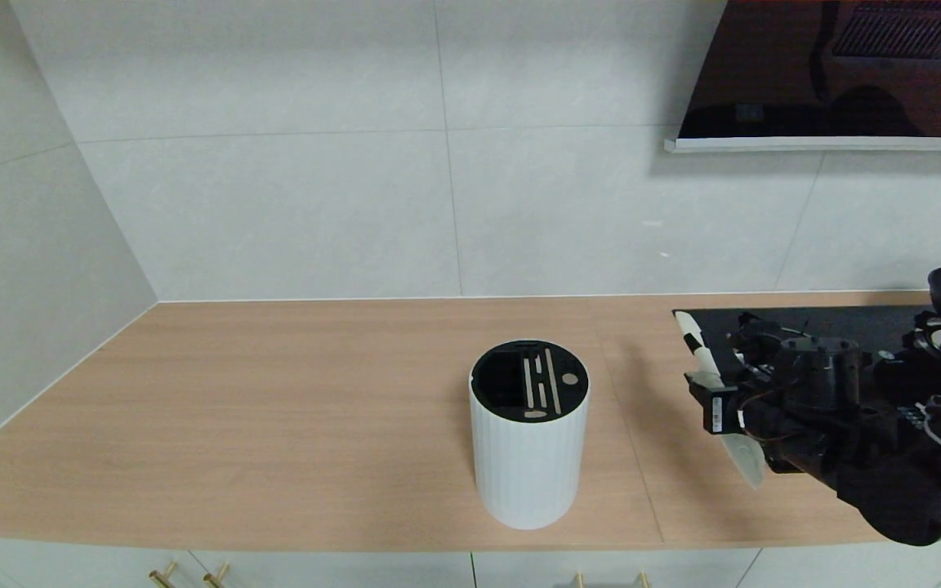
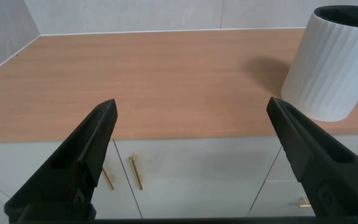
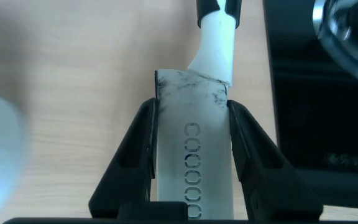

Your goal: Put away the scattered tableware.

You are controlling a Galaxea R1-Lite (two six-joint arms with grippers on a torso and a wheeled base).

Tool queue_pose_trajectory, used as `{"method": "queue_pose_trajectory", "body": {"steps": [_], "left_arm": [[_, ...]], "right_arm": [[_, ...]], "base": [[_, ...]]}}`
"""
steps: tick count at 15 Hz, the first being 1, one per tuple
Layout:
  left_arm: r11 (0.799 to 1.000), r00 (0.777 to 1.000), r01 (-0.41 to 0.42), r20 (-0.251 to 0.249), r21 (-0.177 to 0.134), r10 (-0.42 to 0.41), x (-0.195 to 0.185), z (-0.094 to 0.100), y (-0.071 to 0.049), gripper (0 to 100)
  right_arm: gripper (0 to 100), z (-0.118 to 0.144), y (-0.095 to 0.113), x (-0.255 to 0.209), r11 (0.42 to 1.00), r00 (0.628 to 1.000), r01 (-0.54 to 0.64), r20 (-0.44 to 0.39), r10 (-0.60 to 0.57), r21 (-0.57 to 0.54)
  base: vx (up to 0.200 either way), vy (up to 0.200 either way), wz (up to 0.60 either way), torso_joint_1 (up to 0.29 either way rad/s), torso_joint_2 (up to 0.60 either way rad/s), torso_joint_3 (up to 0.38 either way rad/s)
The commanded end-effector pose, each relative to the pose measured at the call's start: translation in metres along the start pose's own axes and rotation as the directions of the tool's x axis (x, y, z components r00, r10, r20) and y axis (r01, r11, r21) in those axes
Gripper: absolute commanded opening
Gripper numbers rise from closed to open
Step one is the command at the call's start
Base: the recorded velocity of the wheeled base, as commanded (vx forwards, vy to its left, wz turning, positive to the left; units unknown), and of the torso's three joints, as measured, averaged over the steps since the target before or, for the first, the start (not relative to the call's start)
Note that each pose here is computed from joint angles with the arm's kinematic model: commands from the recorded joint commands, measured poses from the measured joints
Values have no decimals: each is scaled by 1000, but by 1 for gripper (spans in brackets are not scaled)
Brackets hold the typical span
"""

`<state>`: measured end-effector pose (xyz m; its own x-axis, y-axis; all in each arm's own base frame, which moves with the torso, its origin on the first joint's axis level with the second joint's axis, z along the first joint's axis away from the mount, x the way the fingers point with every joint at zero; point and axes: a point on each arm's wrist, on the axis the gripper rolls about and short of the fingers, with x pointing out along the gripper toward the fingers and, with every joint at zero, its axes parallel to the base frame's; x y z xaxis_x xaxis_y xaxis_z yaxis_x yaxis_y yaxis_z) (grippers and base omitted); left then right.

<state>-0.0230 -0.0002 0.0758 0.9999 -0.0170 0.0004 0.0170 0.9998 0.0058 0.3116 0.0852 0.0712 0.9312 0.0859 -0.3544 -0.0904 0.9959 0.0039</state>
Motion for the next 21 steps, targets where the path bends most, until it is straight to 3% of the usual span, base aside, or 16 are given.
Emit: {"method": "queue_pose_trajectory", "body": {"steps": [1,4,6,7,9,11,13,14,15,16,18,21], "left_arm": [[1000,1000,0,0,-1,0,0,0,0,100],[1000,1000,-3,12,1,3,0,2,0,100],[1000,994,8,107,-11,-7,-6,23,0,100],[1000,993,21,117,-17,-19,-9,29,0,100],[995,992,102,79,-17,-100,-10,39,-2,100],[975,978,209,1,-72,-210,-1,60,-1,100],[957,963,246,-73,-155,-259,18,92,-2,100],[957,963,246,-73,-155,-259,18,92,-2,100],[926,933,302,-130,-227,-336,45,122,-6,100],[914,922,323,-135,-247,-362,60,136,-9,100],[892,900,366,-144,-264,-411,95,152,-15,100],[880,887,393,-141,-268,-439,153,160,-23,100]], "right_arm": [[0,22,8,-24,999,996,-40,82,39,6],[0,22,10,-28,998,995,-55,85,54,3],[0,24,10,-30,998,994,-56,95,55,5],[0,27,10,-32,998,993,-60,104,59,6],[0,33,13,-38,998,990,-70,125,69,5],[0,40,14,-46,997,985,-80,153,78,7],[0,47,15,-52,996,984,-86,157,84,6],[0,47,15,-52,996,984,-86,157,84,6],[0,60,18,-54,996,983,-94,160,92,3],[0,70,20,-53,995,981,-96,167,94,4],[0,82,29,-54,992,978,-128,164,127,-6],[0,106,44,-54,986,970,-166,177,167,-17]], "base": [[0,0,0,0,0,0],[0,0,0,0,0,0],[0,0,0,0,0,0],[0,0,0,0,0,0],[0,0,0,0,0,0],[0,0,0,0,0,0],[0,0,0,0,0,0],[0,0,0,0,0,0],[0,0,0,0,0,0],[0,0,0,0,0,0],[0,0,0,0,0,0],[0,0,0,0,0,0]]}}
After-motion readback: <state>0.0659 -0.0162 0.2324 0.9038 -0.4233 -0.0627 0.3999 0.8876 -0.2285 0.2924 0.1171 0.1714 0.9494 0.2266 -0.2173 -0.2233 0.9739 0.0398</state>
